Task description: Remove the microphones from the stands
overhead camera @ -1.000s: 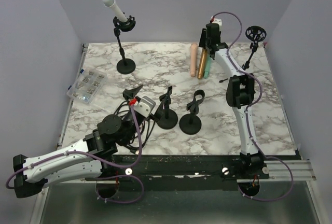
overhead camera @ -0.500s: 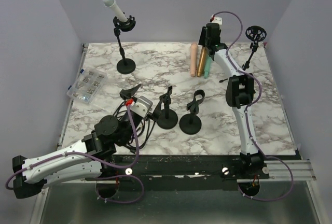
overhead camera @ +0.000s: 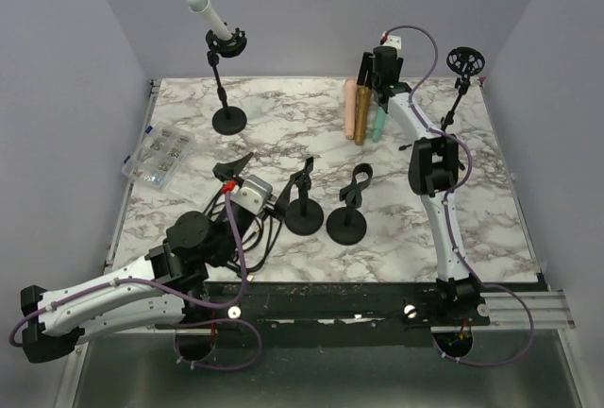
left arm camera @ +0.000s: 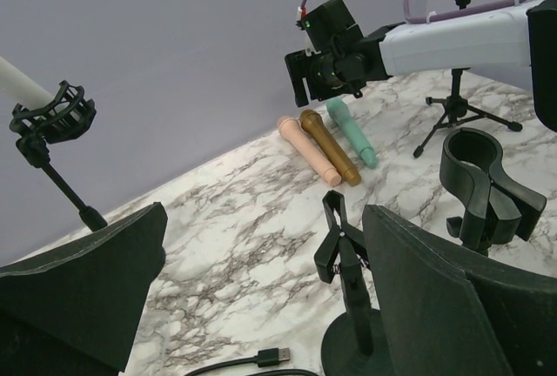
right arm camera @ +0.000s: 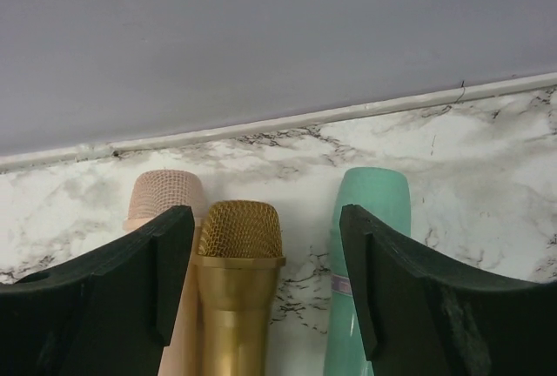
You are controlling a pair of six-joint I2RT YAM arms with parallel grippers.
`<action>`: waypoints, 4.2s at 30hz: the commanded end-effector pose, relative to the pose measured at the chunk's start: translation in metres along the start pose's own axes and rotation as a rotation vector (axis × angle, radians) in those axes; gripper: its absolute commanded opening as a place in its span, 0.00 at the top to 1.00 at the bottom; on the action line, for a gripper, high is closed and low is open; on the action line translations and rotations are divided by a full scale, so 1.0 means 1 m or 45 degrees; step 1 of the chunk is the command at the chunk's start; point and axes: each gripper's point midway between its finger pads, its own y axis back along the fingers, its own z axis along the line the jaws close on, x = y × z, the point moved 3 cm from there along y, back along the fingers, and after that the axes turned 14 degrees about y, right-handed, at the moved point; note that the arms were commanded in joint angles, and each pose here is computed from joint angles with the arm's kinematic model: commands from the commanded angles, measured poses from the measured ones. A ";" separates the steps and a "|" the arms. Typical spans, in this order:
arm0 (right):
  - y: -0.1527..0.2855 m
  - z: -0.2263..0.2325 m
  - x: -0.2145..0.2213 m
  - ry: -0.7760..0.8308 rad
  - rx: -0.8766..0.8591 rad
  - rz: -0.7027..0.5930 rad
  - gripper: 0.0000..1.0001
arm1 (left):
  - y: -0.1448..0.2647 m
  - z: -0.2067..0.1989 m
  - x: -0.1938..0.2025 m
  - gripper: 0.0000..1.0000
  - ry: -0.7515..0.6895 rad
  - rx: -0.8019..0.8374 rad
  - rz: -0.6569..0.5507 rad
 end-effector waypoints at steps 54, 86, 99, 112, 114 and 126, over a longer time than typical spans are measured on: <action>0.257 -0.133 0.088 -1.357 -0.965 -0.212 0.04 | 0.019 -0.003 -0.029 0.02 0.287 0.099 -0.077; 0.204 -0.199 0.076 -1.469 -0.648 -0.238 0.47 | 0.017 -0.007 -0.026 0.02 0.286 0.110 -0.059; 0.204 -0.202 0.093 -1.390 -0.508 -0.149 0.90 | 0.018 -0.007 -0.026 0.02 0.286 0.114 -0.058; 0.205 -0.239 0.118 -0.979 0.033 0.158 0.99 | 0.018 -0.009 -0.026 0.02 0.294 0.124 -0.056; 0.205 -0.242 0.117 -0.905 0.093 0.194 0.99 | 0.018 -0.009 -0.026 0.01 0.294 0.124 -0.055; 0.200 -0.238 0.110 -0.498 0.388 0.441 0.99 | 0.016 -0.012 -0.023 0.02 0.293 0.133 -0.036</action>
